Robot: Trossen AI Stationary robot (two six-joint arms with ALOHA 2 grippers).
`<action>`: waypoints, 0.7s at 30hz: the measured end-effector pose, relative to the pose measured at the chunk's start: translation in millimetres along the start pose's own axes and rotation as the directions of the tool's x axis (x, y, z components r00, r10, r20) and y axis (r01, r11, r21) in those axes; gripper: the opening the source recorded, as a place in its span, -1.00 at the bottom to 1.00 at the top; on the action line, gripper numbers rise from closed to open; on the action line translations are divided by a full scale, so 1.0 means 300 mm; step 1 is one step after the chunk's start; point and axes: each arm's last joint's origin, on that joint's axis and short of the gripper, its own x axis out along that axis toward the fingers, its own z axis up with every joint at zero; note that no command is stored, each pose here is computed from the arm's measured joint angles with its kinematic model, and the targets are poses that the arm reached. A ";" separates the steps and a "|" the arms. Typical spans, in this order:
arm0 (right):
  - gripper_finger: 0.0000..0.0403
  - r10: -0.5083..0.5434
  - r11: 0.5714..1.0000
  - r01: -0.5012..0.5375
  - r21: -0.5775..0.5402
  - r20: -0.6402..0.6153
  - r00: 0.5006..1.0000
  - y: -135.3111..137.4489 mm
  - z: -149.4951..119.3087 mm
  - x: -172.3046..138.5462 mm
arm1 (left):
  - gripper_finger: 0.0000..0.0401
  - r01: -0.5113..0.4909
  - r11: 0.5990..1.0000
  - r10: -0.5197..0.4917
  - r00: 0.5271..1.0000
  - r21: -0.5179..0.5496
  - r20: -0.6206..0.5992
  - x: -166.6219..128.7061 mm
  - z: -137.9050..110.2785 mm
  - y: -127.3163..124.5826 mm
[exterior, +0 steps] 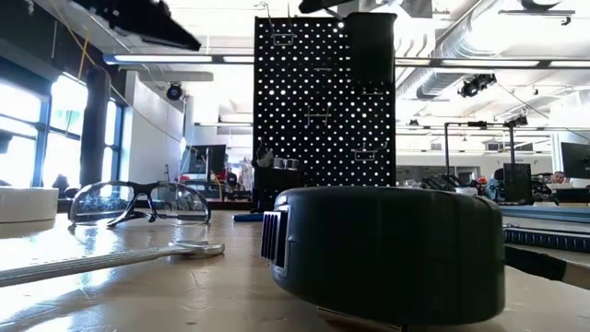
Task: Hang tools onto peg board
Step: Hang the middle right wrench onto the peg board
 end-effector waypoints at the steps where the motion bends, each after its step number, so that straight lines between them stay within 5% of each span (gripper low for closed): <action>1: -0.85 -0.030 0.999 0.030 0.010 0.013 0.999 -0.016 0.007 0.013 | -0.37 0.004 1.000 -0.004 1.000 -0.003 0.011 0.004 -0.020 -0.009; 9: -0.85 -0.284 0.959 0.284 0.023 0.027 0.958 -0.112 0.033 0.065 | -0.37 0.006 1.000 -0.006 1.000 0.006 0.022 0.034 -0.144 -0.054; 21: -0.85 -0.390 0.920 0.388 -0.046 -0.053 0.919 -0.136 -0.017 0.165 | -0.37 -0.003 1.000 0.004 0.995 -0.007 0.098 0.040 -0.157 -0.059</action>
